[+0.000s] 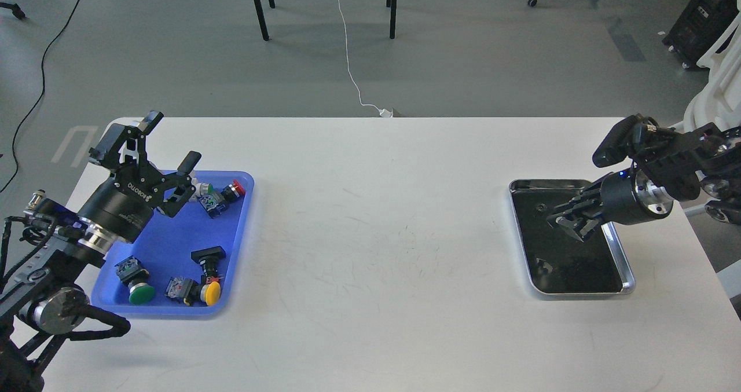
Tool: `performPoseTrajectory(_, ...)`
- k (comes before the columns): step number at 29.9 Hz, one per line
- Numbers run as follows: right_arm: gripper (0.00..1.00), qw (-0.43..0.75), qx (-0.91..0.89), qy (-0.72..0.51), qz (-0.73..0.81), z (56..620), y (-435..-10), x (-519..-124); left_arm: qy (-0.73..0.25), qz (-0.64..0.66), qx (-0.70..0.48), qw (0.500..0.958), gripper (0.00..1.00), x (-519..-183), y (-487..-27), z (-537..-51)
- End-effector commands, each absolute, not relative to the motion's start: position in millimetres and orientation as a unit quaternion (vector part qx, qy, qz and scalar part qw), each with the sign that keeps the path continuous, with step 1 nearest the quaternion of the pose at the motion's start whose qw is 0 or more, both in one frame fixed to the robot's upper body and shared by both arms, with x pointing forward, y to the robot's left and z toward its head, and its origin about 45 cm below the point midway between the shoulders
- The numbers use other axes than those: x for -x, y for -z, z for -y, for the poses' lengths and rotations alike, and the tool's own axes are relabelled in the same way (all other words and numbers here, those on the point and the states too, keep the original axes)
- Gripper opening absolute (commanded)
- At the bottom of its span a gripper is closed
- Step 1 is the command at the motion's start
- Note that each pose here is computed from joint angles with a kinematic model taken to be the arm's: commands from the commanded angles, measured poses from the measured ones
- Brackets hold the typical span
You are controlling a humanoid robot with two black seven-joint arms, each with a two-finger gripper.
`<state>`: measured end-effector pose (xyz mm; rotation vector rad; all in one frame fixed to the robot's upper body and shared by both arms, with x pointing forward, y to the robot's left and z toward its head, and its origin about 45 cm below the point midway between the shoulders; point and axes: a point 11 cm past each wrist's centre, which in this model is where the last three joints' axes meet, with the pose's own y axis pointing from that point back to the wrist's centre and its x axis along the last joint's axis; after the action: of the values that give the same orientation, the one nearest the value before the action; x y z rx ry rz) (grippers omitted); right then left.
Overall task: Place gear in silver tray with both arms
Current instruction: 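Carry the gear into the silver tray and open the right gripper, then lift the right gripper away from the silver tray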
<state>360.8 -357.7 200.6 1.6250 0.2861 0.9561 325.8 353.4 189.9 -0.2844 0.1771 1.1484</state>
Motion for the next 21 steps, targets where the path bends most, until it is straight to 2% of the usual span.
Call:
performPoseTrajectory(1, 0.16, 0.586, -0.696, -0.401, -0.112, 370.5, -187.7, -357.7, -0.54, -0.085, 0.135, 0.827, 0.98, -325.3, -189.4, -352.2)
performPoseTrajectory(13, 0.22, 0.592, -0.7, -0.38, -0.12, 377.6, -161.0, -347.2, -0.54, -0.084, 0.135, 0.826, 0.98, -325.4, -189.4, -352.1)
performPoseTrajectory(19, 0.45, 0.591, -0.703, -0.376, -0.121, 378.3, -157.9, -344.1, -0.54, -0.085, 0.136, 0.826, 0.98, -325.5, -189.2, -351.6)
performPoseTrajectory(20, 0.52, 0.59, -0.705, -0.375, -0.12, 378.0, -156.2, -343.0, -0.54, -0.084, 0.135, 0.826, 0.98, -325.4, -189.2, -351.5)
performPoseTrajectory(21, 0.66, 0.586, -0.707, -0.378, -0.115, 374.6, -156.5, -344.6, -0.541, -0.084, 0.136, 0.826, 0.98, -325.6, -189.6, -351.9)
